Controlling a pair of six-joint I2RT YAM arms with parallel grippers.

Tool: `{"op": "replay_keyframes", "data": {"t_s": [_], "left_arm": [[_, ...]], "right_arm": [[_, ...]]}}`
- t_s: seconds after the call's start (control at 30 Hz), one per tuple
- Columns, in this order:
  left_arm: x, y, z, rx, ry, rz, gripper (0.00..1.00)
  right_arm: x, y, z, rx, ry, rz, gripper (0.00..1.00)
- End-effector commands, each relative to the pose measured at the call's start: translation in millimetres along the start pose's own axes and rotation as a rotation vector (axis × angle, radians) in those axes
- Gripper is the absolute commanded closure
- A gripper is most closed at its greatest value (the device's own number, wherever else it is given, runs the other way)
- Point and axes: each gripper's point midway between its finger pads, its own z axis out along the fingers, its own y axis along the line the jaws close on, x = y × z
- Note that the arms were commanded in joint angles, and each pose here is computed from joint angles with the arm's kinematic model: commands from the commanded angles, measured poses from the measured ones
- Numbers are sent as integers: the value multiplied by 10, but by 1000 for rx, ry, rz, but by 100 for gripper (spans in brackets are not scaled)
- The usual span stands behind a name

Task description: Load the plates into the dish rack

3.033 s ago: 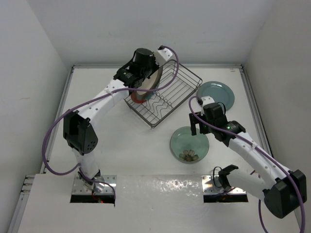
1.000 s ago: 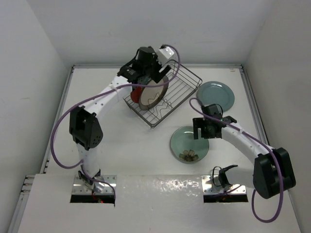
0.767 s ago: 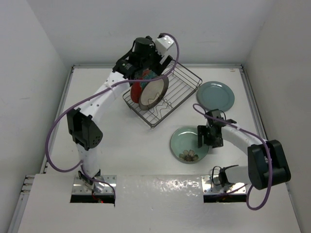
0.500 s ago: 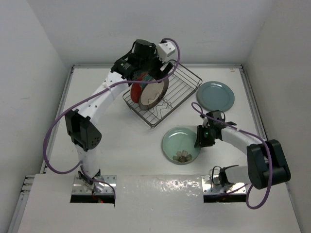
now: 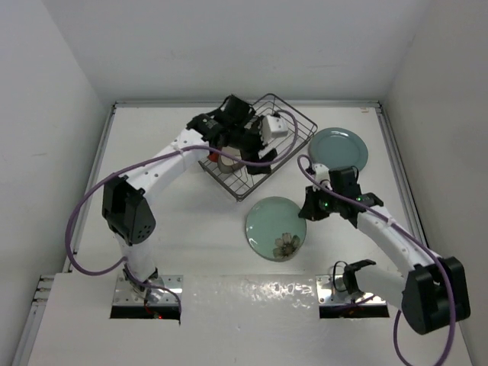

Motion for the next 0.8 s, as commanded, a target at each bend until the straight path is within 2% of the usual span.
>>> {"op": "replay_keyframes", "data": {"t_s": [0.0, 0.2, 0.4, 0.77], "left_arm": [[-20, -418, 120, 139, -20, 111, 17], [192, -669, 506, 251, -9, 120, 11], [382, -721, 887, 245, 13, 180, 9], [798, -939, 1116, 348, 48, 174, 13]], "right_arm": [[-620, 318, -221, -84, -188, -203, 100], [-807, 507, -289, -137, -234, -264, 100], [-748, 504, -263, -146, -210, -263, 100], [-906, 628, -400, -178, -332, -291, 100]]}}
